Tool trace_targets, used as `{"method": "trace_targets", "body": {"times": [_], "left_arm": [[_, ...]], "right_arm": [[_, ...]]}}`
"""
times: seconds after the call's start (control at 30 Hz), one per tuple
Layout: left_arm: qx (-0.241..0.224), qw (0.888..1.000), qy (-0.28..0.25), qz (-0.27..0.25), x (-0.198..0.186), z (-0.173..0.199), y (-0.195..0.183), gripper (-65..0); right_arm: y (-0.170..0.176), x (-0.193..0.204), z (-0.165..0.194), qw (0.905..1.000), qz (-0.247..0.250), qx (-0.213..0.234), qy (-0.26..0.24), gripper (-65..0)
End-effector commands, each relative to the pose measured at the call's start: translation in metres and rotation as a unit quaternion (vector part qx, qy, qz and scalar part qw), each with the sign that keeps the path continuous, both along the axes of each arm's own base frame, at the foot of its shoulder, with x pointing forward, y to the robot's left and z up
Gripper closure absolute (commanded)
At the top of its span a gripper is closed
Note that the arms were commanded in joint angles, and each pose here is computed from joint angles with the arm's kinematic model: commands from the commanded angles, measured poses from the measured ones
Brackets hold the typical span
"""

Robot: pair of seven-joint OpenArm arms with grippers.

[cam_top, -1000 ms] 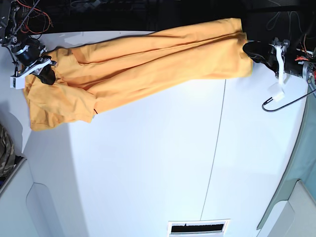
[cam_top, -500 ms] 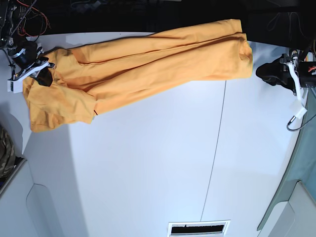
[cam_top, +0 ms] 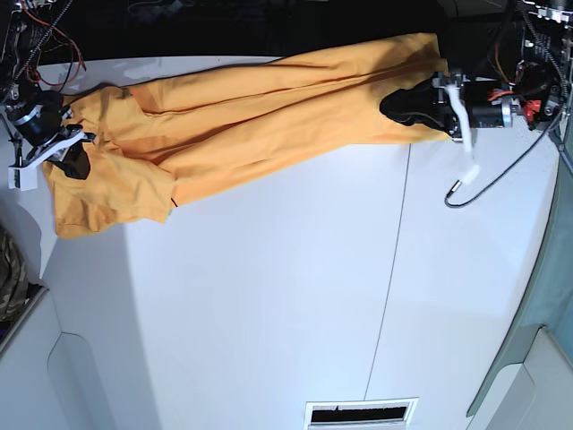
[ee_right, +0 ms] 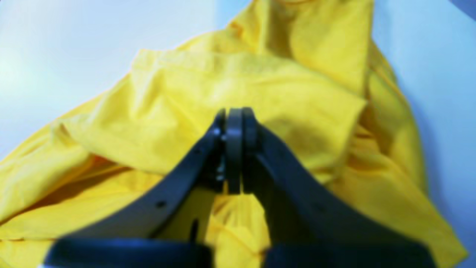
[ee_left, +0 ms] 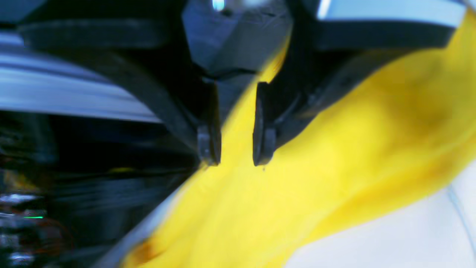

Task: Layout the t-shirt on the table in an organized manner, then fold the t-shirt properly
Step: 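Hold the folded shirt with both grippers and drag it to straighten, then regrasp the strip end with the left gripper and pull it taut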

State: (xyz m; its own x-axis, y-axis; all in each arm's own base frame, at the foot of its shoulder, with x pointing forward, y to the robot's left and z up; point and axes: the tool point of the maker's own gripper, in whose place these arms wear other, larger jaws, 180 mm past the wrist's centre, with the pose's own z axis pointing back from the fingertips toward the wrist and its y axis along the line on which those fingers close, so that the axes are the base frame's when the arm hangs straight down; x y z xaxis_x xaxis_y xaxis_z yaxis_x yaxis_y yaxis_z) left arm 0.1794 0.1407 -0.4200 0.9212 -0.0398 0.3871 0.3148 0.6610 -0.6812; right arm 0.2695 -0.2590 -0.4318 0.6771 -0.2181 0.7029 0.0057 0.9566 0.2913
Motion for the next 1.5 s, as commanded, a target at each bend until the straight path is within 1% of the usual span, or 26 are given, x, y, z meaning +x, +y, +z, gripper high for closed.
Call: {"method": "trace_targets", "body": {"times": [0.0,0.07,0.2,0.3,0.43,0.5,0.6,0.8,0.93,1.0,1.03,1.13,1.2,1.23,1.33,1.4,1.43,1.47], "left_arm": [[0.015,1.0,-0.012,0.009,0.005,-0.004,0.005,-15.8],[0.048,0.999,-0.009,0.006,0.0,-0.025,0.006,-15.8],[0.104,0.993,0.025,-0.046,-0.021,-0.061,0.004,-15.8],[0.129,0.989,0.032,-0.063,-0.018,-0.075,0.007,-15.7],[0.153,0.986,0.034,-0.055,0.008,-0.082,0.023,-15.7],[0.167,0.984,0.028,-0.05,0.028,-0.081,0.032,-15.7],[0.177,0.983,0.015,-0.037,0.059,-0.075,0.041,-15.7],[0.188,0.982,-0.021,-0.013,0.11,-0.059,0.052,-15.7],[0.191,0.981,-0.037,-0.008,0.13,-0.046,0.055,-15.8],[0.182,0.982,-0.042,-0.001,0.136,-0.039,0.056,-15.9],[0.168,0.985,-0.043,0.006,0.139,-0.033,0.056,-16.0],[0.12,0.991,-0.051,0.02,0.146,-0.009,0.054,-19.3],[0.101,0.993,-0.064,0.021,0.15,0.008,0.055,-21.5],[0.094,0.993,-0.074,0.02,0.153,0.018,0.055,-21.5],[0.101,0.989,-0.107,0.013,0.162,0.04,0.062,-21.5],[0.108,0.987,-0.119,0.014,0.165,0.048,0.068,-21.7],[0.11,0.987,-0.12,0.017,0.166,0.049,0.071,-23.8],[0.112,0.987,-0.117,0.02,0.164,0.047,0.073,-27.6]], "right_arm": [[-0.009,0.003,0.004,0.9999,-0.006,-0.004,-0.009,0.0],[-0.012,-0.002,-0.007,0.9999,-0.017,0.004,0.002,0.0],[-0.018,-0.014,-0.028,0.999,-0.038,0.014,0.018,0.0],[-0.019,-0.018,-0.034,0.9987,-0.043,0.015,0.023,0.0],[-0.02,-0.015,-0.032,0.9988,-0.044,0.015,0.019,0.0],[-0.02,-0.011,-0.03,0.9988,-0.044,0.015,0.015,0.0],[-0.02,-0.005,-0.027,0.9989,-0.043,0.015,0.01,0.0],[-0.019,-0.005,-0.027,0.9989,-0.044,0.016,0.008,0.0],[-0.019,-0.005,-0.027,0.9989,-0.044,0.017,0.009,0.0],[-0.02,-0.005,-0.027,0.9989,-0.043,0.013,0.01,0.0],[-0.02,-0.006,-0.027,0.999,-0.042,0.012,0.011,0.0],[-0.02,-0.006,-0.027,0.999,-0.042,0.012,0.011,0.0],[-0.02,-0.005,-0.027,0.999,-0.042,0.012,0.011,0.0],[-0.02,-0.005,-0.027,0.999,-0.042,0.012,0.011,0.0],[-0.02,-0.006,-0.027,0.999,-0.042,0.012,0.011,0.0],[-0.02,-0.006,-0.028,0.999,-0.042,0.012,0.011,0.0],[-0.02,-0.006,-0.028,0.999,-0.042,0.013,0.012,0.0],[-0.02,-0.006,-0.028,0.999,-0.042,0.013,0.011,0.0]]}}
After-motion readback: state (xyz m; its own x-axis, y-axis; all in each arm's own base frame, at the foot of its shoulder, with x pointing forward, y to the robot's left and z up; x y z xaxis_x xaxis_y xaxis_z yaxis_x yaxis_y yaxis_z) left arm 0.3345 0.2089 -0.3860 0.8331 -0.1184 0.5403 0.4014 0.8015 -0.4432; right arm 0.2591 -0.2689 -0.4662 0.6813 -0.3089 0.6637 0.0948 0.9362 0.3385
